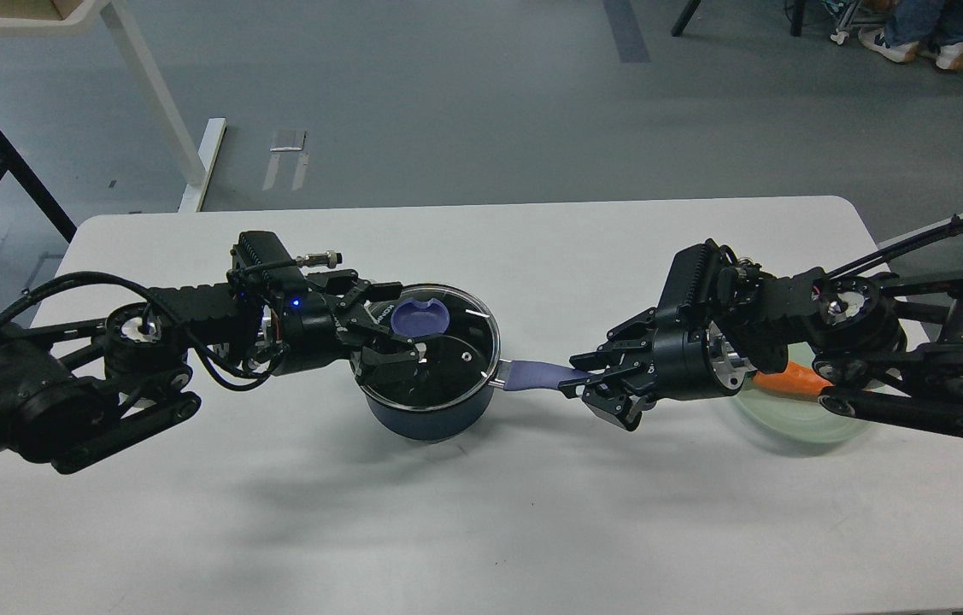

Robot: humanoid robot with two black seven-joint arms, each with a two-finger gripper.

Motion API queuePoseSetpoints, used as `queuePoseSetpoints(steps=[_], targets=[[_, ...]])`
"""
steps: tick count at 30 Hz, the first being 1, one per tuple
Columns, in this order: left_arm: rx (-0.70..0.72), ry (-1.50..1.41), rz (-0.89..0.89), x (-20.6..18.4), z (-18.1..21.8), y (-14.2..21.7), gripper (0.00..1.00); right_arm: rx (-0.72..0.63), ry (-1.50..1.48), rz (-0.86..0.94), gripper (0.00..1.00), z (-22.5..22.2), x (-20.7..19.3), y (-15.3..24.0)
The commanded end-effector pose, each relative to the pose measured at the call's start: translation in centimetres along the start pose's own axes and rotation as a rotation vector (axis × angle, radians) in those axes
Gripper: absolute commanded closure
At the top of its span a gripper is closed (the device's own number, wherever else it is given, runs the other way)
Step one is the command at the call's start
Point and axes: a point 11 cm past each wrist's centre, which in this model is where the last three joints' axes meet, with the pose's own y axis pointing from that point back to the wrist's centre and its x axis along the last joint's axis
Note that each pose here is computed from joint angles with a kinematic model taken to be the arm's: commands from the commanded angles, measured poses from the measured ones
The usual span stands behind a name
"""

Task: Open pot lid
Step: 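Grasp the lid knob with the left gripper and lift the lid, then carry the glass lid beside the pot and set it down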

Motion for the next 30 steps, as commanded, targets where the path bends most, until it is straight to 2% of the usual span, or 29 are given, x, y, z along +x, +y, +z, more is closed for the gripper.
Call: queuePoseSetpoints(steps=[1, 2, 5, 8, 10, 16, 19, 22, 27, 30], targets=[[-0.009, -0.007, -0.009, -0.1, 0.2, -0.1, 0.28, 0.000, 0.000, -0.001, 0.82, 0.0, 0.0, 0.0], [-0.010, -0.009, -0.011, -0.2, 0.2, -0.1, 0.36, 0.001, -0.001, -0.001, 0.82, 0.0, -0.1, 0.0], [-0.010, -0.010, -0.011, -0.1, 0.2, -0.1, 0.49, -0.001, -0.001, -0.001, 0.82, 0.0, -0.1, 0.0], [-0.021, -0.015, -0.004, 0.4, 0.4, -0.1, 0.59, -0.001, -0.001, -0.001, 0.82, 0.0, -0.1, 0.0], [-0.019, -0.020, -0.001, 0.6, 0.3, 0.0, 0.61, 0.000, -0.002, -0.002, 0.82, 0.0, -0.1, 0.0], [0.013, -0.032, 0.037, 3.0, -1.1, 1.0, 0.62, 0.002, -0.007, -0.004, 0.82, -0.1, -0.4, -0.1], [0.060, -0.005, 0.069, 4.5, -2.7, 2.6, 0.62, 0.002, -0.007, -0.004, 0.82, -0.1, -0.4, -0.1], [0.118, 0.028, 0.077, 4.5, -4.7, 5.3, 0.62, 0.001, -0.008, -0.004, 0.82, -0.1, -0.4, -0.1], [0.194, 0.049, 0.023, 2.1, -7.4, 11.2, 0.62, -0.002, -0.009, -0.005, 0.82, 0.0, -0.4, 0.0], [0.260, 0.099, -0.027, -1.9, -8.1, 14.3, 0.62, -0.002, -0.009, -0.005, 0.82, 0.0, -0.4, 0.0]])
